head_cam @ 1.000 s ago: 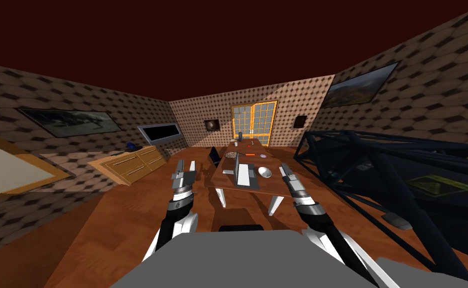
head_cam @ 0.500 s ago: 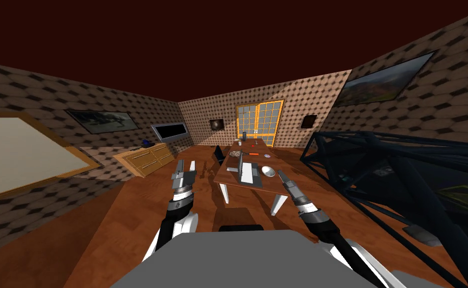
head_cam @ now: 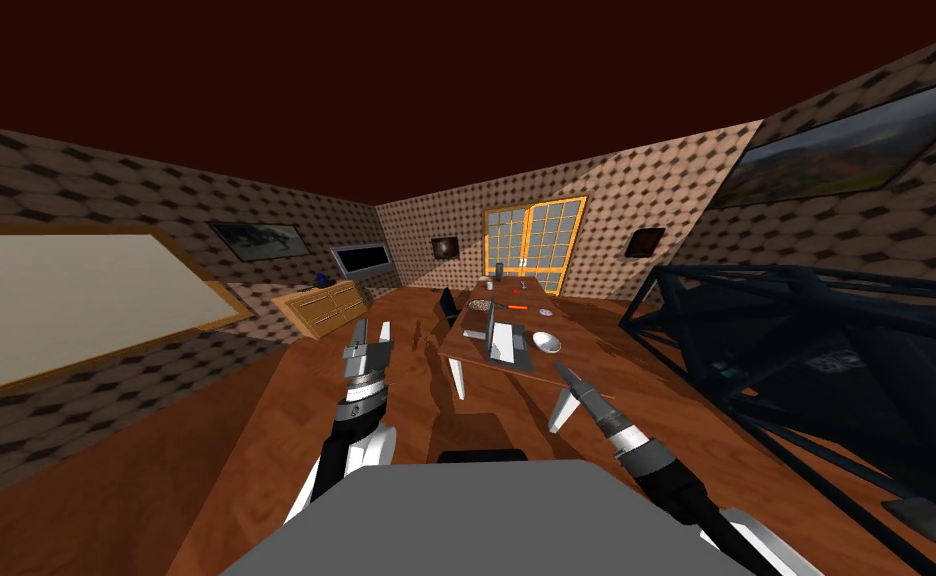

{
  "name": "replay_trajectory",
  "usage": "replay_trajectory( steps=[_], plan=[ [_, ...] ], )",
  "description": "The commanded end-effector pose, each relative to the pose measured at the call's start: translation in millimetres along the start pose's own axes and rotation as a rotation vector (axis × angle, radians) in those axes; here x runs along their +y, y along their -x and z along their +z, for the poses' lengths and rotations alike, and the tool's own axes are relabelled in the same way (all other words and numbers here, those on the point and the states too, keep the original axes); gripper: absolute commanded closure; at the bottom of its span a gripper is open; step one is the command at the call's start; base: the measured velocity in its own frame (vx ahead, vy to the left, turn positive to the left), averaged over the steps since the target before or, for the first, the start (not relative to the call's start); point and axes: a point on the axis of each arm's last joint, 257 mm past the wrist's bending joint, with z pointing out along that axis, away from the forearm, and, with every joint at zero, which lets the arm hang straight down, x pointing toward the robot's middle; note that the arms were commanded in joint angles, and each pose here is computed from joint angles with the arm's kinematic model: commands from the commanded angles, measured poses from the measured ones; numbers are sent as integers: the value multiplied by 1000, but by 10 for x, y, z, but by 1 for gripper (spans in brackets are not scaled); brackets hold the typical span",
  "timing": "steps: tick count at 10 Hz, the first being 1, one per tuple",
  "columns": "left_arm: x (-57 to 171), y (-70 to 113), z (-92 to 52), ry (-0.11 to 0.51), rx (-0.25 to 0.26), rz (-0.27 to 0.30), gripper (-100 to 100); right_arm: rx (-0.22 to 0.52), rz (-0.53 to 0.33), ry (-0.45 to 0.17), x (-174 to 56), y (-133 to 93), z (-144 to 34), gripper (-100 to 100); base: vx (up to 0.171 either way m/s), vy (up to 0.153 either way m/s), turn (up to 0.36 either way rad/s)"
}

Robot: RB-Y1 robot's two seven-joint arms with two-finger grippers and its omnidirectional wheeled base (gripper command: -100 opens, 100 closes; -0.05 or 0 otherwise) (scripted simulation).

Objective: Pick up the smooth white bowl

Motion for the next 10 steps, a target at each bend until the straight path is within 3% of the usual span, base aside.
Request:
replay_trajectory(
  steps=[1, 2, 3, 4, 5, 6, 7, 8, 9, 10],
  plan=[
    [0, 0, 0, 0, 0, 0, 0, 50, -31, -24, -89, -95, -72, -100, -60, 21, 126],
    [0, 1, 0, 0, 0, 0, 0, 119, -68, -85, -312, -255, -234, -100, -63, 25, 269],
    [0, 0, 0, 0, 0, 0, 0, 133, -78, -82, -315, -256, -238, -100, -58, 21, 108],
    [0, 1, -1, 0, 0, 0, 0, 199, -113, -144, -539, -409, -424, -100, -65, 30, 241],
    [0, 0, 0, 0, 0, 0, 0, 218, -128, -140, -544, -406, -431, -100, -60, 19, 113],
    [0, 1, -1, 0, 0, 0, 0, 289, -165, -200, -767, -549, -642, -100, -68, 28, 270],
    [0, 0, 0, 0, 0, 0, 0, 304, -179, -196, -773, -542, -649, -100, -49, 17, 121],
    [0, 1, -1, 0, 0, 0, 0, 375, -217, -256, -990, -671, -880, -100, -48, 22, 239],
    [0, 0, 0, 0, 0, 0, 0, 393, -232, -252, -999, -658, -889, -100, -36, 11, 134],
    [0, 1, -1, 0, 0, 0, 0, 472, -279, -307, -1213, -762, -1141, -100, -33, 14, 218]
  ],
)
